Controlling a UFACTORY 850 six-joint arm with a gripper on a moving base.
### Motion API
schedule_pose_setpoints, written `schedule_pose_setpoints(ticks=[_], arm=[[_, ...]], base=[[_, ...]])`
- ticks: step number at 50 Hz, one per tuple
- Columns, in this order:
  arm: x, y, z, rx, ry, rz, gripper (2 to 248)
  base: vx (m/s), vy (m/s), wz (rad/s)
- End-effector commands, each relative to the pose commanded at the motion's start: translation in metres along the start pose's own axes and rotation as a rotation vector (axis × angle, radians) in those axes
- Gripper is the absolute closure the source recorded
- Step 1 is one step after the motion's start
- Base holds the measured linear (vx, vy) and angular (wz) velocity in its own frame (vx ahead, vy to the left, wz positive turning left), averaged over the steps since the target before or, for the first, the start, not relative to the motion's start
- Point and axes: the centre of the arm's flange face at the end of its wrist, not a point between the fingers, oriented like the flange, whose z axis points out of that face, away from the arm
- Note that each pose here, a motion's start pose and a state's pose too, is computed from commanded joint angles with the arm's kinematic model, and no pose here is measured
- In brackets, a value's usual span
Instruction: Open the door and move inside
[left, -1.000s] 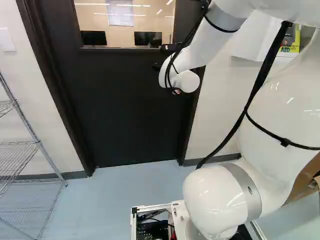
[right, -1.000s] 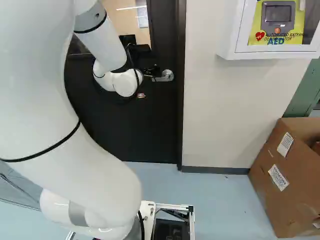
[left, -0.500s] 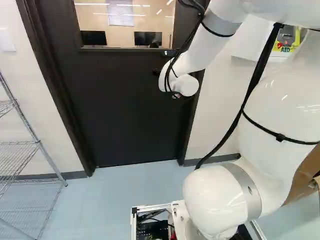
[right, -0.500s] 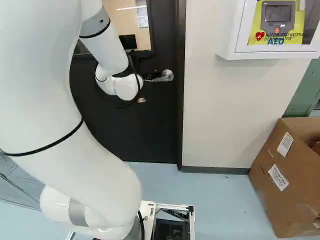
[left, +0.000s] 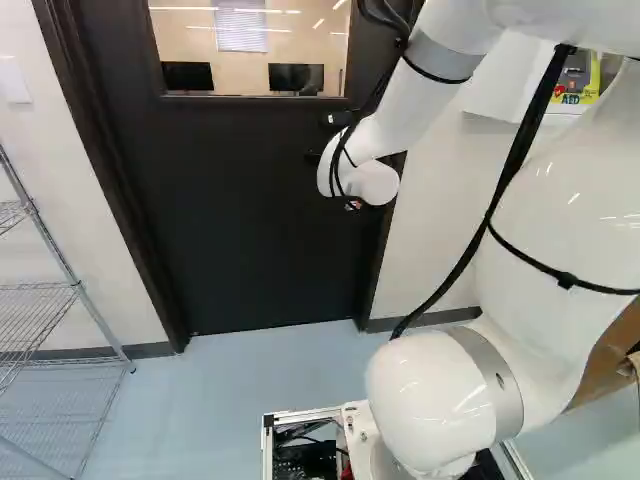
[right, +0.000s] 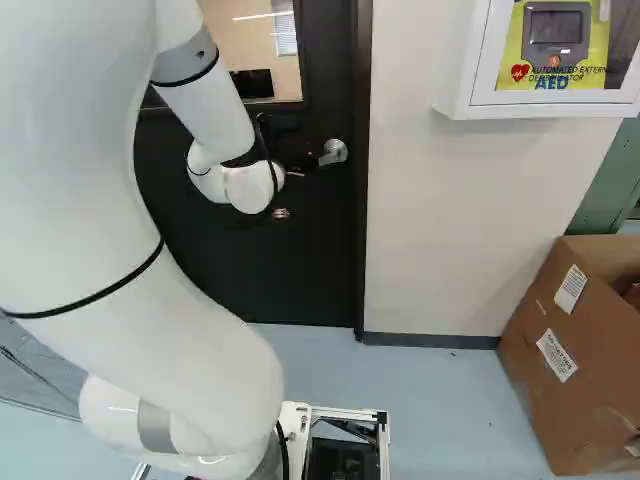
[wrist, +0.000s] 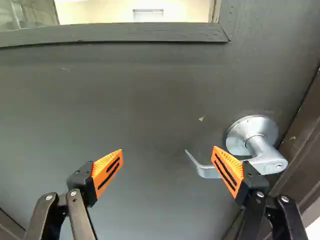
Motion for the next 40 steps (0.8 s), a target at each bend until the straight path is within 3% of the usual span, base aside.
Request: schedule_pose_setpoints(ticks=[40], arm=[[-0.041,0.0,0.008,0.0,-0.093,0.0,3]], base=[[0.0,0.0,0.0]])
